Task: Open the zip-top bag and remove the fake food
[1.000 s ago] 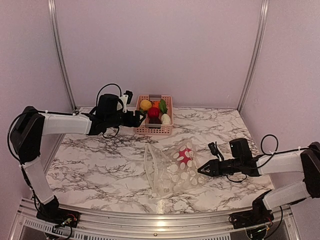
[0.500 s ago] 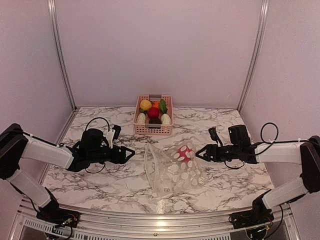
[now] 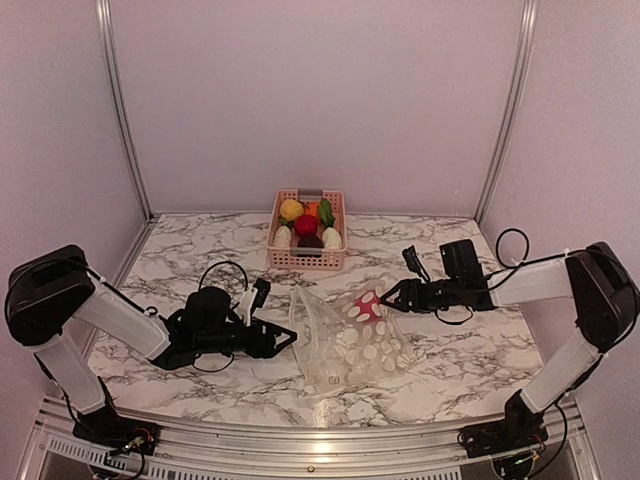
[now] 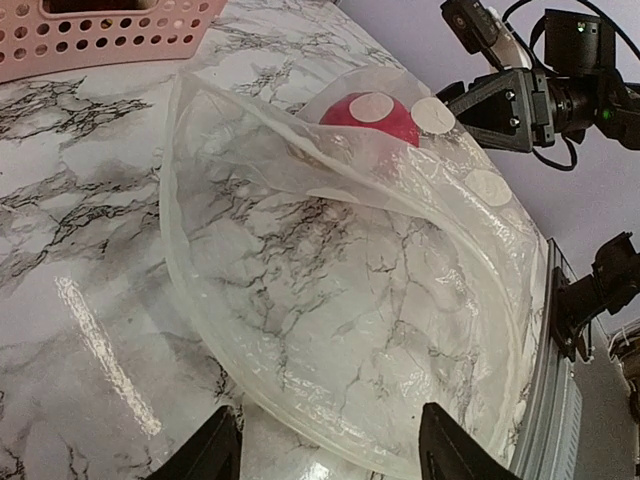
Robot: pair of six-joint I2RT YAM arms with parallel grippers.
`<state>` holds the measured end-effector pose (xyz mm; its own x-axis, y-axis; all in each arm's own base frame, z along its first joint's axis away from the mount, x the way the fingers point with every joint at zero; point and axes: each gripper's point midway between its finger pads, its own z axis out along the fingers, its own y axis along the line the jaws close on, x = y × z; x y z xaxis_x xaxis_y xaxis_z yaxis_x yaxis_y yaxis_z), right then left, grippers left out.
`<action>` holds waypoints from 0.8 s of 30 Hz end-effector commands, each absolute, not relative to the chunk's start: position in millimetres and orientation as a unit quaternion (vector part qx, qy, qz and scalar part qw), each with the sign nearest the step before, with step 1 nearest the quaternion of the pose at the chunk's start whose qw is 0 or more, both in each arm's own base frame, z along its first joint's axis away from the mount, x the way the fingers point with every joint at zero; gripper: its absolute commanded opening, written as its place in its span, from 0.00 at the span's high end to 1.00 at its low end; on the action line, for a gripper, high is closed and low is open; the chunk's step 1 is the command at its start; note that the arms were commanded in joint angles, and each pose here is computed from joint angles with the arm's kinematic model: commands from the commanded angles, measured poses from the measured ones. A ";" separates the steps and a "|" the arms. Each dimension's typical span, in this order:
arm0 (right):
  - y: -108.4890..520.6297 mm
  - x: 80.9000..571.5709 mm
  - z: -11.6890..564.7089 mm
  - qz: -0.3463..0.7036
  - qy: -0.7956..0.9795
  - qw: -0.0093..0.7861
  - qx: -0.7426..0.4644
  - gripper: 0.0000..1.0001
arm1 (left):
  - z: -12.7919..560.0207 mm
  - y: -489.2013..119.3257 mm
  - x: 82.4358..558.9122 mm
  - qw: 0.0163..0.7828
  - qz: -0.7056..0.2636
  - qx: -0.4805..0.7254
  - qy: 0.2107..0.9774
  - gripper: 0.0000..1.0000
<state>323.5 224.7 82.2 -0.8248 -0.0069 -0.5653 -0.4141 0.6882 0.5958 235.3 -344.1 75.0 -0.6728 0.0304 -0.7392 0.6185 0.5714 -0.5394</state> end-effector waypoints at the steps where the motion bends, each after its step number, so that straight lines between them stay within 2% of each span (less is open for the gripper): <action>1: 229.7 336.1 85.6 0.385 0.868 0.283 -0.136 0.41 | 86.1 -369.3 242.1 0.358 -0.452 0.198 0.792 0.39; 6: 232.8 335.0 74.3 0.392 0.869 0.269 -0.136 0.55 | 82.1 -389.4 246.4 0.348 -0.471 0.205 0.784 0.42; 9: 233.9 333.2 68.0 0.397 0.870 0.260 -0.135 0.72 | 83.1 -400.2 250.6 0.345 -0.483 0.203 0.779 0.42; 12: 235.9 329.9 64.7 0.406 0.868 0.253 -0.135 0.92 | 86.4 -412.1 253.4 0.340 -0.498 0.200 0.772 0.42; 14: 237.4 326.8 64.3 0.413 0.865 0.249 -0.136 1.00 | 84.8 -420.1 255.7 0.336 -0.501 0.200 0.772 0.42; 24: 248.8 305.7 69.0 0.442 0.854 0.233 -0.147 1.00 | 52.8 -441.3 262.5 0.309 -0.498 0.196 0.786 0.44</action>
